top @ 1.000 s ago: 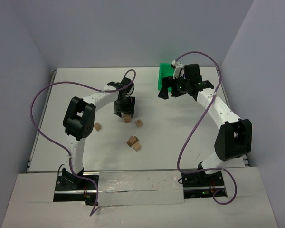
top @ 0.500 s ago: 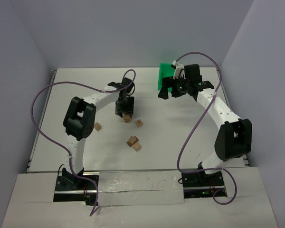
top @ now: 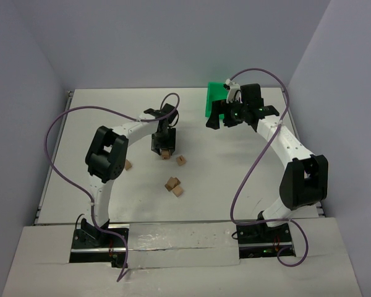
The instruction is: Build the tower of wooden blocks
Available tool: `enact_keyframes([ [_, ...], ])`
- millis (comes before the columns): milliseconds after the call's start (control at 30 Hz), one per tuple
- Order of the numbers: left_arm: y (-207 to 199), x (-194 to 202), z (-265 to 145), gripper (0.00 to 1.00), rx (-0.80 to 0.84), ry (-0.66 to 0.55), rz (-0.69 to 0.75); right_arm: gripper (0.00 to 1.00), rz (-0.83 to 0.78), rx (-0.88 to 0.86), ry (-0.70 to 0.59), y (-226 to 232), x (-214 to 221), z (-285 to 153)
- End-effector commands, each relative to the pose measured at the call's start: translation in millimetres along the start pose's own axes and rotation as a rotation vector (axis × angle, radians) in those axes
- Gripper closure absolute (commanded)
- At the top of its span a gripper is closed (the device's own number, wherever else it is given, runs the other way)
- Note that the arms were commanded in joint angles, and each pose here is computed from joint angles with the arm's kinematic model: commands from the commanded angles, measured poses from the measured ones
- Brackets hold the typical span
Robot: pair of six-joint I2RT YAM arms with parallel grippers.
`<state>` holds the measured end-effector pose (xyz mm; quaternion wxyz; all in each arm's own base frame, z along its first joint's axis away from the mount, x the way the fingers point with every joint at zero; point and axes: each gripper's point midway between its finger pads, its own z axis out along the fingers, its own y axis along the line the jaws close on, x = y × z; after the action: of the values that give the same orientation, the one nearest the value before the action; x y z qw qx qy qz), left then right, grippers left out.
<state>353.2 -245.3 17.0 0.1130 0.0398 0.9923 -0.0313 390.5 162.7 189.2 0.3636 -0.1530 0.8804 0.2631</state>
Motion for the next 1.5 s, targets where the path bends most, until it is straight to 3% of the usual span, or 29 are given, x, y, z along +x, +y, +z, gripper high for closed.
enact_keyframes([
  [0, -3.4, -9.6, -3.8, 0.41, -0.005, -0.026, -0.019, 0.00, -0.011, -0.014, -0.056, 0.6, -13.3, -4.0],
  [467, -8.1, -12.7, -2.8, 0.51, 0.011, -0.019, -0.006, 0.00, -0.004, -0.020, -0.051, -1.0, -10.7, -1.6],
  [633, -12.0, -9.4, -3.4, 0.60, 0.022, -0.012, -0.005, 0.00, -0.001, -0.023, -0.049, -1.0, -10.3, -0.8],
  [1067, -13.5, -4.6, -2.4, 0.68, 0.020, -0.007, 0.002, 0.00, 0.002, -0.025, -0.052, -2.0, -10.7, -1.2],
  [1467, -16.7, 0.9, 3.9, 0.87, -0.003, 0.003, 0.001, 0.00, 0.009, -0.026, -0.051, -3.4, -10.0, -1.2],
])
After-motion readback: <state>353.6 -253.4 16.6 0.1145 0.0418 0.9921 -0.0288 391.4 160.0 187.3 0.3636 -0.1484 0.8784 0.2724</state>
